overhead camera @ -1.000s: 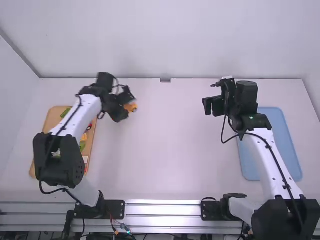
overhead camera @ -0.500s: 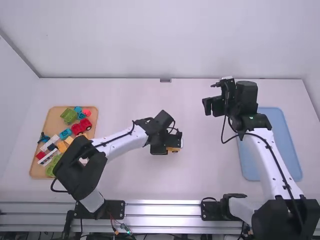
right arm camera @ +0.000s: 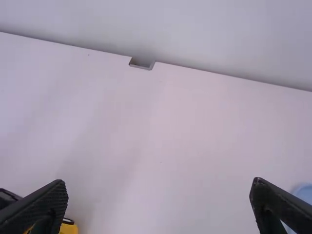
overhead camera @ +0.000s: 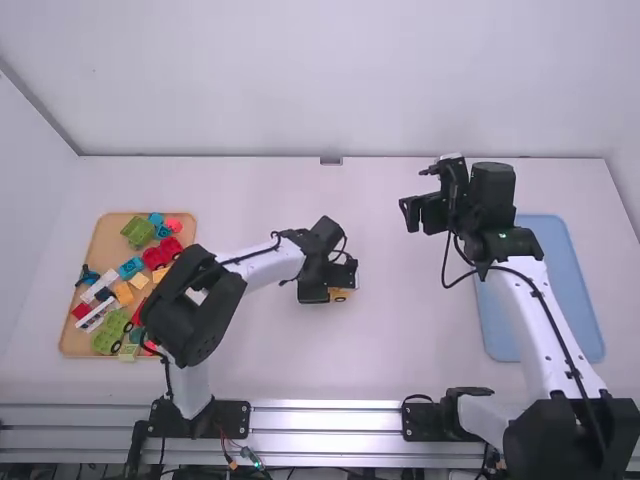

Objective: Assemble lego blocks to make yellow taxi

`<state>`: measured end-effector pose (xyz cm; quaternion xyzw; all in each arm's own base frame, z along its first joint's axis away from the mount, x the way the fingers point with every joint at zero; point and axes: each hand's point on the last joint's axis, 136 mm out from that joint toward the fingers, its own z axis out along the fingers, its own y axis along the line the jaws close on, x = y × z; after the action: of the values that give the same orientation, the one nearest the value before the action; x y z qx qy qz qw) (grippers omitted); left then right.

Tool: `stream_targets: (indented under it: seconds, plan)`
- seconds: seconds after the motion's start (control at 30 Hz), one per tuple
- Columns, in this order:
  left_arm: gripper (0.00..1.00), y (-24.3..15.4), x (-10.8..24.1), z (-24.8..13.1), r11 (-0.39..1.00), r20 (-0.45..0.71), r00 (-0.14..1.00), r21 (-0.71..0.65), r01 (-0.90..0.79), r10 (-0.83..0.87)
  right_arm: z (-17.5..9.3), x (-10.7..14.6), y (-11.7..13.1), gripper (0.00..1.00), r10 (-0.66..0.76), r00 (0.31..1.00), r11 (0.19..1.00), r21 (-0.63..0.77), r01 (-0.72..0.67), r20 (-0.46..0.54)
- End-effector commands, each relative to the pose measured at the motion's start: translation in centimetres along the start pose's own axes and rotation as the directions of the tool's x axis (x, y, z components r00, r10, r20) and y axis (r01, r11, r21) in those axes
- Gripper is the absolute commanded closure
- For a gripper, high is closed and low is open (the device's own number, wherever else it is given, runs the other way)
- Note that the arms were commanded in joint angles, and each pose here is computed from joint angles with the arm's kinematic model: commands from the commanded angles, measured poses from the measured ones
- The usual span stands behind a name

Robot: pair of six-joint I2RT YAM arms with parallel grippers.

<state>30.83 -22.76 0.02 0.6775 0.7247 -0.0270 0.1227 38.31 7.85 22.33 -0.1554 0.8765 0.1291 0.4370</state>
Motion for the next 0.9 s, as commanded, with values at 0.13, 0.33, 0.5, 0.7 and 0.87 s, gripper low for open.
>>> stream_targets:
  seconds: [0.13,0.33,0.5,0.7,0.87]
  plan:
    - [0.79,0.93,-0.06,0.18,1.000,0.074,0.997,-0.008,-0.001,0.002,-0.34,-1.36,0.25,0.02,-0.008,1.000,1.000,-0.009,0.008,0.025]
    - [0.52,1.03,0.22,0.14,1.000,0.076,0.997,-0.003,0.009,-0.009,-0.34,-1.35,0.26,0.02,-0.008,1.000,1.000,-0.009,0.008,0.025]
    - [0.41,0.98,0.17,0.14,1.000,0.078,0.997,0.000,0.008,-0.008,-0.34,-1.26,0.32,0.02,-0.006,1.000,1.000,-0.013,0.006,0.021]
    - [0.01,1.14,0.36,0.12,1.000,0.076,0.997,-0.003,0.014,-0.014,-0.34,-1.09,0.35,0.02,-0.004,1.000,1.000,-0.014,0.005,0.015]
    - [0.01,1.61,0.56,-0.08,1.000,0.057,0.998,-0.021,0.016,-0.015,-0.35,-1.13,0.34,0.02,-0.004,1.000,1.000,-0.013,0.004,0.016]
